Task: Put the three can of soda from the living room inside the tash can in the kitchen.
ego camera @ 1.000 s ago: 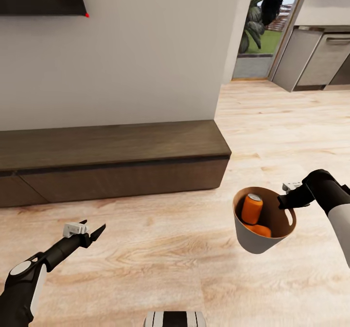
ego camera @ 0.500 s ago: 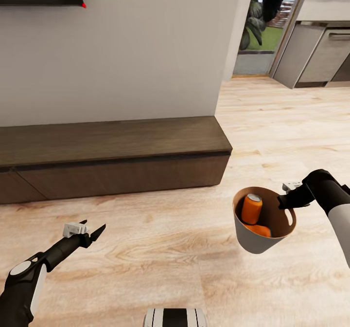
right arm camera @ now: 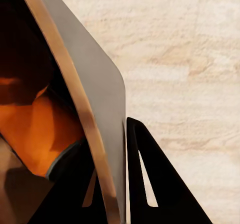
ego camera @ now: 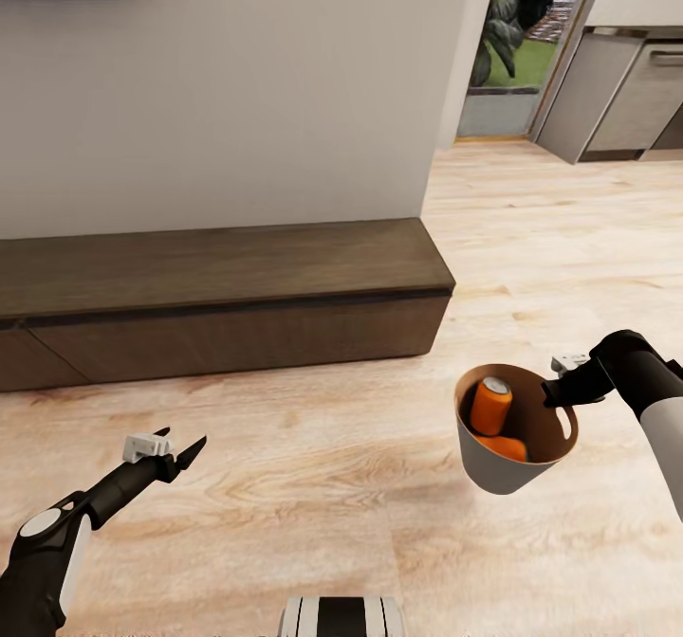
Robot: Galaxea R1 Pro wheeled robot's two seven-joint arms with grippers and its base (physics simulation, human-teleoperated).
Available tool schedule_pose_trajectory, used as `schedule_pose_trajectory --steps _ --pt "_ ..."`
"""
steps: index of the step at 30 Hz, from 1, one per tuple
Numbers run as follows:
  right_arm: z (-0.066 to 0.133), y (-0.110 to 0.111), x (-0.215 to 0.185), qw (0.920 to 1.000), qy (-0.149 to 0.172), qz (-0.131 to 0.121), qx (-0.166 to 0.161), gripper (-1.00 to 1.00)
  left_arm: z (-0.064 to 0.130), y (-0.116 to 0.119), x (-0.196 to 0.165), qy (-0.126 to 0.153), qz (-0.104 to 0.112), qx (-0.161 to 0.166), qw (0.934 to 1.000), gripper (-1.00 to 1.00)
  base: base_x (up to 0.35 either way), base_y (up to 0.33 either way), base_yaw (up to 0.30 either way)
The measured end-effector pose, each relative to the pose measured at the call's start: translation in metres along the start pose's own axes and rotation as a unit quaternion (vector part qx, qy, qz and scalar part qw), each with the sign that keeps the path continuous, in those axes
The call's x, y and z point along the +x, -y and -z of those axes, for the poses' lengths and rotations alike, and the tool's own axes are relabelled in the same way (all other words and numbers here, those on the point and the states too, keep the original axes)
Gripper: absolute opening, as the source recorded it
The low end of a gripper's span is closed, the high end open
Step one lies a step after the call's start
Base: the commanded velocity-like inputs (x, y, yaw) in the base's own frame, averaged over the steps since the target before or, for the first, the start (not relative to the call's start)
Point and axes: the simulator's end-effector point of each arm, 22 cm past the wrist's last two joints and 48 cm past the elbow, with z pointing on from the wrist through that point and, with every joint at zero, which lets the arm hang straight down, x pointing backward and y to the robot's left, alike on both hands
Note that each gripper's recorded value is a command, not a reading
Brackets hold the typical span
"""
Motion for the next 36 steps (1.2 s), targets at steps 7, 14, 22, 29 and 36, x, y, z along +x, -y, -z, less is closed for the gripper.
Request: schedule_pose_trajectory --steps 7,14,22,29,36 --pt "-0.017 0.0 0.005 0.9999 -0.013 -0.002 -0.004 -1.0 -0.004 -0.002 0.015 -0.012 0.003 -0.001 0.9999 1.0 0.0 0.0 0.0" --pt "-0.021 -0.001 0.006 0.9999 -0.016 -0.002 -0.006 -1.0 -0.006 -0.001 0.02 -0.015 0.006 0.0 0.9999 1.0 0.0 0.0 0.0" --pt "-0.034 0.0 0.011 0.9996 -0.026 -0.002 -0.006 -1.0 -0.009 -0.002 0.032 -0.025 0.01 0.0 0.9997 1.0 0.0 0.0 0.0" --pt "-0.048 0.001 0.016 0.9993 -0.037 -0.002 -0.007 -1.0 -0.013 -0.002 0.046 -0.036 0.015 0.0 0.9993 1.0 0.0 0.0 0.0" --pt "-0.042 0.001 0.007 0.9997 -0.025 0.002 -0.004 -1.0 -0.013 -0.002 0.046 -0.036 0.015 0.0 0.9993 1.0 0.0 0.0 0.0"
